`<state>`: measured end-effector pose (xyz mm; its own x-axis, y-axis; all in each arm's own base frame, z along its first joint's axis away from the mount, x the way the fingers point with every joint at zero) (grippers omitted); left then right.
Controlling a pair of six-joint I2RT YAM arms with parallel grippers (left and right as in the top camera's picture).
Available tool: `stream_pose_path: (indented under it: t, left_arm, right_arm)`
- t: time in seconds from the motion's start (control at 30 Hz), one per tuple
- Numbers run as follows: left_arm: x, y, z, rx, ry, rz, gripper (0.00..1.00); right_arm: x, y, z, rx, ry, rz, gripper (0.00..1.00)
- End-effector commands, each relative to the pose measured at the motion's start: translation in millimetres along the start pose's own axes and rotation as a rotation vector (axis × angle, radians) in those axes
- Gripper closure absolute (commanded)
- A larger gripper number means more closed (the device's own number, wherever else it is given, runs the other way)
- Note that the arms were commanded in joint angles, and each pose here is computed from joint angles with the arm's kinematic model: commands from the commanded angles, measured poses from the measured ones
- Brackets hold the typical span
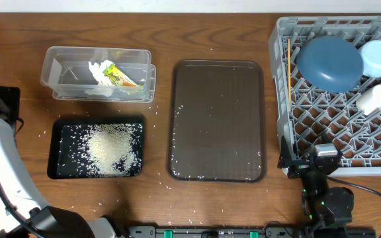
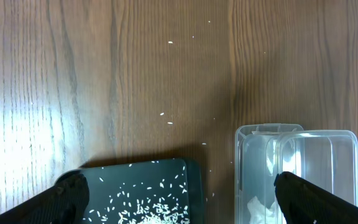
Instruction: Sort waste into correct bins and load items into the dishwasher rack
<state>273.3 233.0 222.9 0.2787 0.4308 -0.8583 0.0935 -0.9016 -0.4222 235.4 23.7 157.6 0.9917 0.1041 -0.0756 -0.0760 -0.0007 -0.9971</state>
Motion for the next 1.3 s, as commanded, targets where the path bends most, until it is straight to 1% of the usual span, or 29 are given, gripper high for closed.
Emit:
stream_pose_path:
  t: [0.0,0.3,0.43,0.53,0.73,0.83,0.97,1.03,1.13,1.27]
  left_arm:
    - [1.7,-1.8,1.4,0.004,-0.012,-0.004,0.02]
    - [5.8,-0.6,1.9,0.006,-0.022,0.003,0.02]
    - [1.8,8.2,14.8,0.063,-0.067,0.039,0.02]
    - [-3.5,21.3,29.3,0.081,-0.107,0.076,0.02]
    - [0.3,67.9,47.3,0.180,-0.127,0.125,0.02]
    - [9.8,87.9,43.1,0.249,-0.070,0.076,0.02]
    - [17.4,119.2,26.2,0.378,0.102,0.018,0.02]
    - [16.1,135.5,26.6,0.431,0.182,-0.007,0.02]
    - [11.5,151.8,45.2,0.451,0.239,-0.019,0.02]
    - [2.8,167.4,87.8,0.454,0.265,0.003,0.02]
  right_arm:
    - [-0.3,0.3,-2.4,-0.013,0.009,-0.001,0.01]
    - [-0.3,0.3,-2.4,-0.012,0.009,-0.001,0.01]
    - [-0.3,0.3,-2.4,-0.012,0.009,-0.001,0.01]
    - [-0.3,0.3,-2.4,-0.013,0.009,-0.001,0.01]
    - [-0.3,0.3,-2.4,-0.012,0.009,-0.001,0.01]
    - [-0.3,0.3,-2.4,-0.013,0.009,-0.001,0.01]
    - [-0.3,0.3,-2.4,-0.012,0.009,-0.001,0.01]
    - [-0.3,0.3,-2.4,-0.013,0.009,-0.001,0.01]
    - [-0.3,0.3,-2.4,-0.012,0.009,-0.001,0.01]
    - [-0.3,0.3,-2.4,-0.013,0.009,-0.001,0.01]
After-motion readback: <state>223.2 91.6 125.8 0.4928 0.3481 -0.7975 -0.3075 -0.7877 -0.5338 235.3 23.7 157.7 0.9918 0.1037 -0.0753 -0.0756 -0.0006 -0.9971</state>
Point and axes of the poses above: each gripper's point midway between its finger pads, its own x axis out along the fingers, its own z axis along the line the jaws close on, y = z × x, the point moved 1 cm from there along -x, back along the fingers
